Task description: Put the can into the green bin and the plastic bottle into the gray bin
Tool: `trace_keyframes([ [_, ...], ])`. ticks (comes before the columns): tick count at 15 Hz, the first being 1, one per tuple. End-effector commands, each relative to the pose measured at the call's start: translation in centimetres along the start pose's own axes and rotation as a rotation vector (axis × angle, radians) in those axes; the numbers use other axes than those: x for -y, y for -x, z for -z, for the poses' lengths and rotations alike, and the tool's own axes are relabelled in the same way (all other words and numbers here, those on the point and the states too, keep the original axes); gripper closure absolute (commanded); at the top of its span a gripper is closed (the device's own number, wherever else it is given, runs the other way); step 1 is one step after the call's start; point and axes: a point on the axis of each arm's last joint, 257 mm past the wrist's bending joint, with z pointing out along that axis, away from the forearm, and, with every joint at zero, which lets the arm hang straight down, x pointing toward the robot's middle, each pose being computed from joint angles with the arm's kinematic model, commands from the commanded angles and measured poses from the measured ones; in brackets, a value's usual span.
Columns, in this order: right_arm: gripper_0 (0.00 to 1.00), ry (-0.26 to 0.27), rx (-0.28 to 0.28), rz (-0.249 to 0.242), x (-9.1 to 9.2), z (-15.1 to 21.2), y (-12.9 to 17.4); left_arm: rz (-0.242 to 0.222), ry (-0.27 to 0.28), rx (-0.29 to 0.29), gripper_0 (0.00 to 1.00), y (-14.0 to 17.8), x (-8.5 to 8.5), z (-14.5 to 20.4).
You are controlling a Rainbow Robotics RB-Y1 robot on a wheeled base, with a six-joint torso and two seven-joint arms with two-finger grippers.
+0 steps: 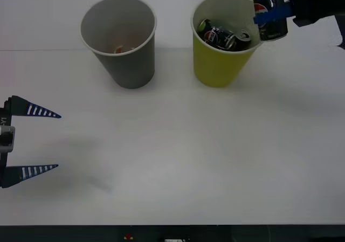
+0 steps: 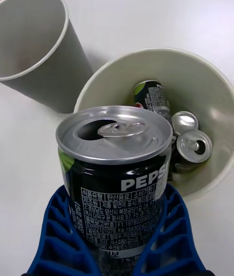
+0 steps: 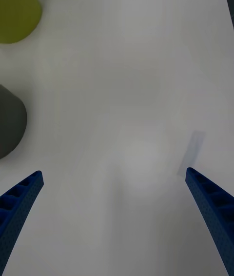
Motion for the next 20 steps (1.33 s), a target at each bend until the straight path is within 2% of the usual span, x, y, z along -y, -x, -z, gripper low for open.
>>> trace_keyframes([
  [1,1.00,-0.033,-0.035,0.003,0.8,-1.9,1.7,0.000,0.000,0.000,0.00,0.0,0.0,0.0],
  [5,1.00,-0.079,-0.076,0.020,1.9,-4.6,3.3,0.000,0.000,0.000,0.00,0.0,0.0,0.0],
  [7,1.00,-0.082,-0.101,0.021,2.0,-5.9,3.7,0.000,0.000,0.000,0.00,0.0,0.0,0.0],
  [11,0.99,-0.086,-0.107,0.044,2.2,-6.7,4.1,0.000,0.000,0.000,0.00,0.0,0.0,0.0],
  [12,0.77,-0.087,-0.104,0.066,2.3,-6.8,4.2,0.000,0.000,0.000,0.00,0.0,0.0,0.0],
  [13,0.39,-0.089,-0.102,0.088,2.3,-6.7,4.3,0.000,0.000,0.000,0.00,0.0,0.0,0.0],
  [14,0.13,-0.087,-0.102,0.093,2.3,-6.8,4.3,0.000,0.000,0.000,0.00,0.0,0.0,0.0],
  [15,0.00,-0.086,-0.101,0.107,2.3,-6.7,4.3,0.000,0.000,0.000,0.00,0.0,0.0,0.0],
  [17,0.00,-0.084,-0.100,0.123,2.3,-6.7,4.4,0.000,0.000,0.000,0.00,0.0,0.0,0.0],
  [20,0.00,-0.075,-0.097,0.117,2.4,-6.2,4.3,0.000,0.000,0.000,0.00,0.0,0.0,0.0],
])
